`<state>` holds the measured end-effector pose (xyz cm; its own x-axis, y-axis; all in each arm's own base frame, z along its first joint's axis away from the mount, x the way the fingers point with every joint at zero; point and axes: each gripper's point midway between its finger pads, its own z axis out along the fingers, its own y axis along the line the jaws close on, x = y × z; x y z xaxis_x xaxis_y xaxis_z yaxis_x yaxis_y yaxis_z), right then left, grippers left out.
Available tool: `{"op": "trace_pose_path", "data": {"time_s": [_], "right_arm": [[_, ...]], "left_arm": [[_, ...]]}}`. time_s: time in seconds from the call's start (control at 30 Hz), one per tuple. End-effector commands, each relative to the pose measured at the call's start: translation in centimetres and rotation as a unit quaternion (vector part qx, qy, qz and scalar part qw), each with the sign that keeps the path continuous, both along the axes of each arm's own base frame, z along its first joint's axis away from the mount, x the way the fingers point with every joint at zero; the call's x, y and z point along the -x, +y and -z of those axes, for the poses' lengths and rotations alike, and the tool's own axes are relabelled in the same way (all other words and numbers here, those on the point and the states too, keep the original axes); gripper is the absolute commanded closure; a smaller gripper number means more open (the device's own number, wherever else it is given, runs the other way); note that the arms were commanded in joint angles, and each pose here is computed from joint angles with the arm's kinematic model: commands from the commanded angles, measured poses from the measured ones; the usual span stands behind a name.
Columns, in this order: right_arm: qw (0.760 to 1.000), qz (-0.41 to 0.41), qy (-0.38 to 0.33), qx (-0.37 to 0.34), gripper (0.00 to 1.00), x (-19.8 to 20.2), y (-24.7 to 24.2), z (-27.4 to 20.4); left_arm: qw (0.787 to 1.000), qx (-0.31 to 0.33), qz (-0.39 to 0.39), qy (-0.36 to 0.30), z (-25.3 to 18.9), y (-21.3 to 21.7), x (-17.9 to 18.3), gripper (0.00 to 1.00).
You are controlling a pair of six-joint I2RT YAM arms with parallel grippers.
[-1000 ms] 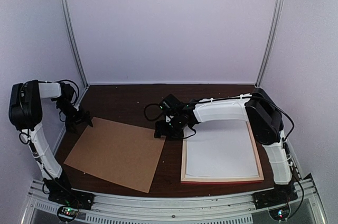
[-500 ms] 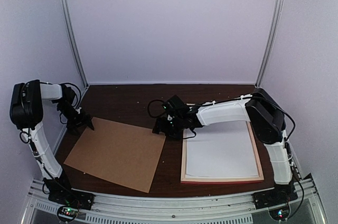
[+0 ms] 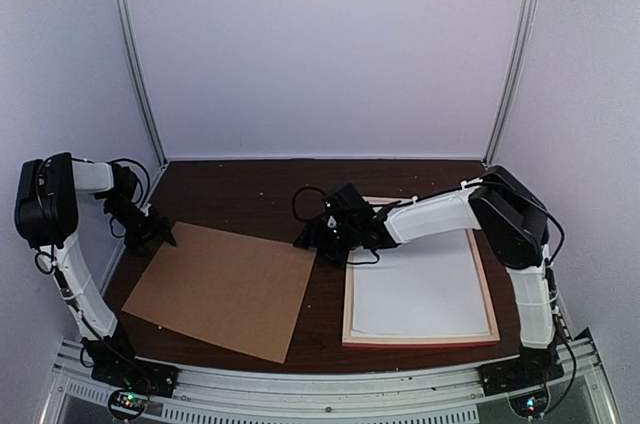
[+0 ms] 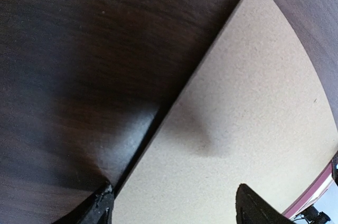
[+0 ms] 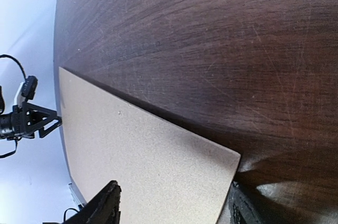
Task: Put the photo into the frame
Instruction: Pick up the backboard from the center of the board.
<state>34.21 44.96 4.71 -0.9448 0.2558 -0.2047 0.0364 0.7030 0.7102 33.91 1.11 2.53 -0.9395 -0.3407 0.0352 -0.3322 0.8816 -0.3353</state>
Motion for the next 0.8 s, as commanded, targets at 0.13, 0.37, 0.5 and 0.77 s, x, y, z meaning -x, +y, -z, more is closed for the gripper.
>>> {"op": "trace_pose_path", "data": {"time_s": [0.13,0.37,0.5,0.77], "right_arm": [[0.996,-0.013,-0.003,-0.089,0.38,-0.1,0.2,-1.4],[0.987,-0.033,-0.022,-0.155,0.48,-0.2,0.9,-4.6],[0.981,-0.044,-0.033,-0.187,0.52,-0.2,1.2,-6.0],[0.967,-0.08,-0.047,-0.238,0.55,0.7,2.0,-9.1]], "left_arm": [[0.998,0.056,-0.003,0.018,0.6,-2.5,1.0,0.22],[0.998,0.055,0.0,0.014,0.5,-2.7,0.9,0.23],[0.998,0.055,0.0,0.011,0.4,-2.7,0.8,0.24],[0.998,0.057,0.001,0.0,-0.1,-2.9,0.4,0.25]]}}
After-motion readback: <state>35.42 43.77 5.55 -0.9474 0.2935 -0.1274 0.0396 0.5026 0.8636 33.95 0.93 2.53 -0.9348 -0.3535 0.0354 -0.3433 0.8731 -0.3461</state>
